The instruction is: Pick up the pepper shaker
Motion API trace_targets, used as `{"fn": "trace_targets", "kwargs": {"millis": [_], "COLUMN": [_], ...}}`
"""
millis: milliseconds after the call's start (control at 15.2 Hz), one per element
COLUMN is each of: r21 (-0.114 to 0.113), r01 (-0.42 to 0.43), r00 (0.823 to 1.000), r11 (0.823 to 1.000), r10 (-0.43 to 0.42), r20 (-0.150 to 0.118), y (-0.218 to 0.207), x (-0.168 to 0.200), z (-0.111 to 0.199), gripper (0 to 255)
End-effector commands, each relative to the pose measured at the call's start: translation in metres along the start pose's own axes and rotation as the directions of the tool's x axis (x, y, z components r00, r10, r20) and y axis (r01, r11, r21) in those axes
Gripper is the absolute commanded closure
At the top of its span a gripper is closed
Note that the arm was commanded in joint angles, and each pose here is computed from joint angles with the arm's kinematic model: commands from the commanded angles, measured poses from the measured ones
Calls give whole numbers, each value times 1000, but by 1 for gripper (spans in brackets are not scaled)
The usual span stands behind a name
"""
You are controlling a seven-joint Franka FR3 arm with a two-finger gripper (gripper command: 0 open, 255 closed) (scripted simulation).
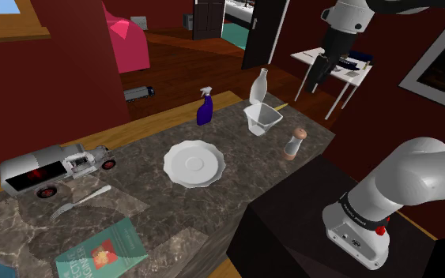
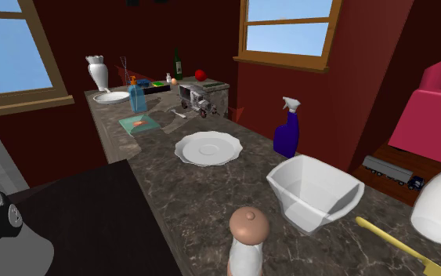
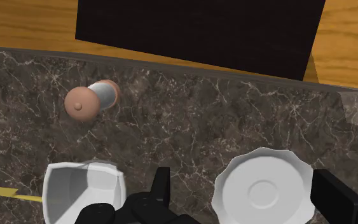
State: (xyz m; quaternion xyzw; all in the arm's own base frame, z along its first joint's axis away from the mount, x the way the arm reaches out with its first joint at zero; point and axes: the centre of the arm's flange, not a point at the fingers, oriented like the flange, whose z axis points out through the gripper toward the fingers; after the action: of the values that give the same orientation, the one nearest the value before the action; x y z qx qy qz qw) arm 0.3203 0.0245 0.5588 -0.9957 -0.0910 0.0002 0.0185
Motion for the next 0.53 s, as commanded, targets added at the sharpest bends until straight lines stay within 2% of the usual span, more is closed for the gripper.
{"fn": "trace_targets", "kwargs": {"millis": [0, 462], "r21": [0, -1], "r01": [0, 30], "r00": [1000, 999], "r11": [1000, 1000], "r10": [0, -30], "r20": [0, -11], "y": [0, 59], "x": [0, 2], "z": [0, 71], "gripper": [0, 0]}}
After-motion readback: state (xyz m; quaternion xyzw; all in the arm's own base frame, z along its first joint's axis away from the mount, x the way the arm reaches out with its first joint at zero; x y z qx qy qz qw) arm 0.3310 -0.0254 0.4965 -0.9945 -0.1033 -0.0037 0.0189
